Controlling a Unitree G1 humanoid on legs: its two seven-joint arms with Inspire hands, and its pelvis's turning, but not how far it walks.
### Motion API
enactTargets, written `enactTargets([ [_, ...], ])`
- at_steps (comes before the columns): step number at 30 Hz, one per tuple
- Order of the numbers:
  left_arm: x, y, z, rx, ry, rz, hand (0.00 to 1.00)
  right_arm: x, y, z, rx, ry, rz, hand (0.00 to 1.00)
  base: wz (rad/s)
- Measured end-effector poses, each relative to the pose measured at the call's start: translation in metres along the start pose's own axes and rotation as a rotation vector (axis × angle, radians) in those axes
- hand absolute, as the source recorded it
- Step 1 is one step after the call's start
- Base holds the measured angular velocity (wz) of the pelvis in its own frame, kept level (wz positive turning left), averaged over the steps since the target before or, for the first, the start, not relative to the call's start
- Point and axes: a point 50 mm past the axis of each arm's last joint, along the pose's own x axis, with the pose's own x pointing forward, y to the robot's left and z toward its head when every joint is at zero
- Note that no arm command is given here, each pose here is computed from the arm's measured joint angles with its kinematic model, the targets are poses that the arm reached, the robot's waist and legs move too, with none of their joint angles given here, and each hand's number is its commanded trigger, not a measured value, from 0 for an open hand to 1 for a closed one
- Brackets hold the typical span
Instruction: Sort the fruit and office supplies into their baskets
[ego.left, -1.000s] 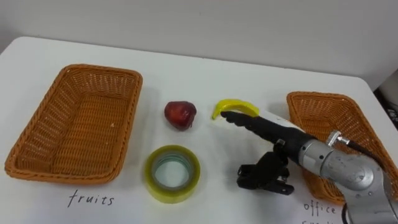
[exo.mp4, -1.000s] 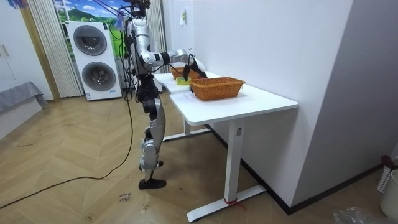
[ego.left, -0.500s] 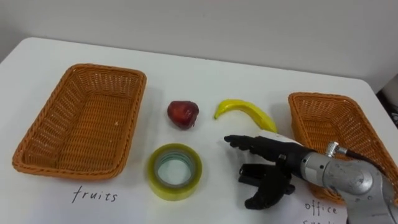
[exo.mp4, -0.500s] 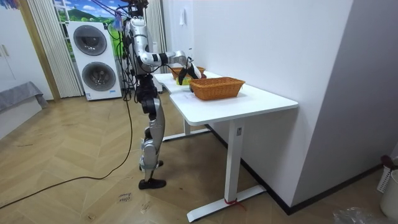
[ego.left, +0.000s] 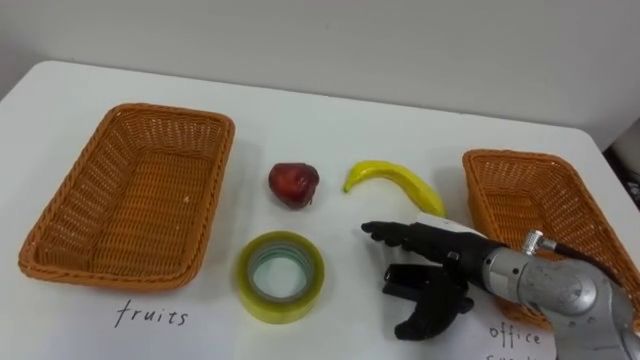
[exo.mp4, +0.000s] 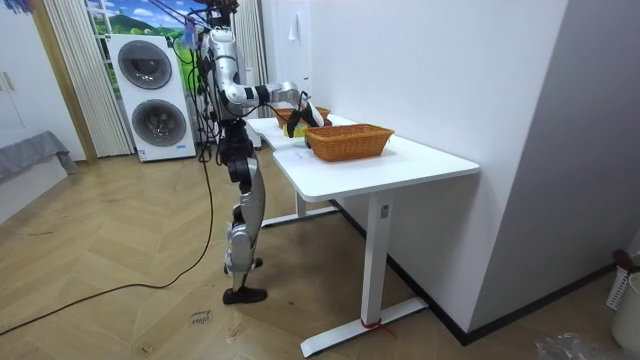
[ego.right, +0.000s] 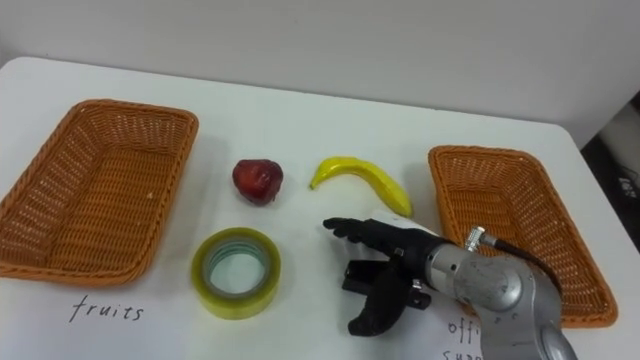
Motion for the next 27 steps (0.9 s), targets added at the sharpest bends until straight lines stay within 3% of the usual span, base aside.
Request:
enactTargets([
  [11, 0.0002, -0.0001, 0.0022, -0.002, -0.007, 0.005, 0.0, -0.0016, -0.0064, -0.0028, -0.061, 0.063, -0.105, 0.0, 0.0],
  [27, 0.0005, 0.0015, 0.0058, -0.003, -0.026, 0.022, 0.0, -0.0023, -0.0087, -0.0042, -0.121, 0.104, -0.142, 0.0, 0.0],
])
